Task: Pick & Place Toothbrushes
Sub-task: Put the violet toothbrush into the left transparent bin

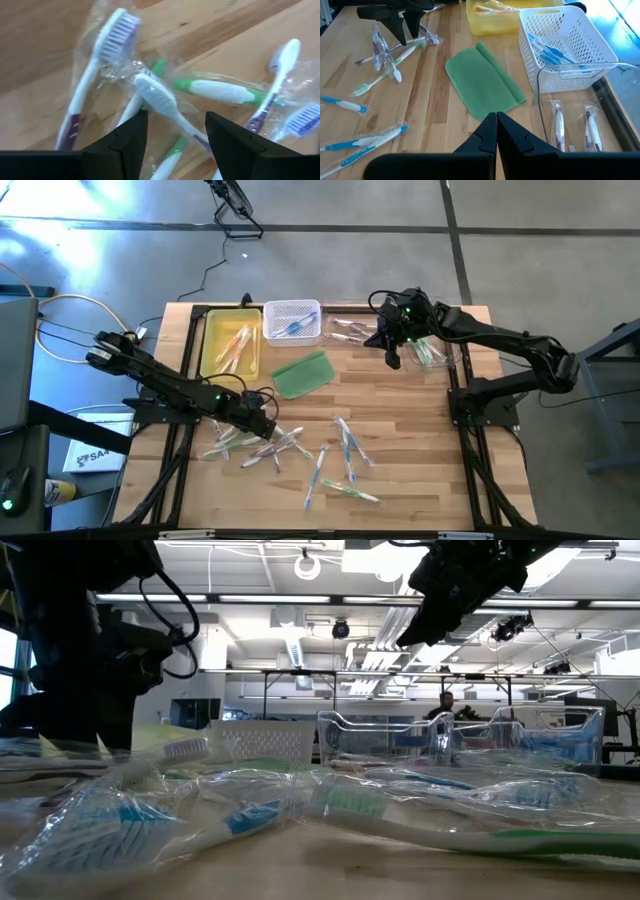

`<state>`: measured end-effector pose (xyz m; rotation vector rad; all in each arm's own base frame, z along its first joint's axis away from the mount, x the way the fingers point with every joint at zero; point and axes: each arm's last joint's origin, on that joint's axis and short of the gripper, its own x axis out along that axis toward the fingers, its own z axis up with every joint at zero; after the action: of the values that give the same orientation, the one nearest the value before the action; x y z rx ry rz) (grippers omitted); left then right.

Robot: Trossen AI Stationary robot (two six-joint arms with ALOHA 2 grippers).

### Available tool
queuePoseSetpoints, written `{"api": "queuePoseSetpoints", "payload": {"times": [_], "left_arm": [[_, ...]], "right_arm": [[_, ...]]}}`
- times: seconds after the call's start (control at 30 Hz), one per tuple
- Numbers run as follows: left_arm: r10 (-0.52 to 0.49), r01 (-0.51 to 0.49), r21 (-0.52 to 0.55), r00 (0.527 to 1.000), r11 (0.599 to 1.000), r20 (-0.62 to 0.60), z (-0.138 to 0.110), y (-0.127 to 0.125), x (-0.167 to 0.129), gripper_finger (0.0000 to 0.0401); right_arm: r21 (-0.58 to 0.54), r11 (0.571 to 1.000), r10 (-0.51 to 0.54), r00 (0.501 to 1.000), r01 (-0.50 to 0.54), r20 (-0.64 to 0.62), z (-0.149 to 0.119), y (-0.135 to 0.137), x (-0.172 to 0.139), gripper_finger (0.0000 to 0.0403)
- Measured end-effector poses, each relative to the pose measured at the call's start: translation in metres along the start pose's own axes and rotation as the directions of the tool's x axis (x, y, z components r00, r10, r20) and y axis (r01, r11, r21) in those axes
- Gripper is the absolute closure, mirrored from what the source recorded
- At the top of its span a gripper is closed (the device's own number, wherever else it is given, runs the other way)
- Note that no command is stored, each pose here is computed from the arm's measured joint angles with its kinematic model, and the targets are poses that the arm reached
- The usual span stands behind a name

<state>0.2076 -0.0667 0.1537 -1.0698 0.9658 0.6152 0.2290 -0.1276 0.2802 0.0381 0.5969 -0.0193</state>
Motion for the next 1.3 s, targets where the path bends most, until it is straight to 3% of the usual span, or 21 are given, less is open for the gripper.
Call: {"api": "queuePoseSetpoints", "payload": {"times": [0.43,0.97,1.3], "left_arm": [[-0.012,0.012,0.003,1.000,1.000,0.016,-0.001,-0.005,0.014,0.0217],[-0.047,0.046,0.060,0.999,0.997,0.015,0.000,-0.006,0.007,0.0388],[-0.214,0.203,0.171,0.976,0.964,0.050,0.004,-0.018,-0.010,0.0379]], "right_arm": [[0.000,1.000,0.000,1.000,0.000,0.000,0.000,0.000,0.000,0.0400],[0.000,1.000,0.000,1.000,0.000,0.000,0.000,0.000,0.000,0.0400],[0.000,1.000,0.000,1.000,0.000,0.000,0.000,0.000,0.000,0.0400]]}}
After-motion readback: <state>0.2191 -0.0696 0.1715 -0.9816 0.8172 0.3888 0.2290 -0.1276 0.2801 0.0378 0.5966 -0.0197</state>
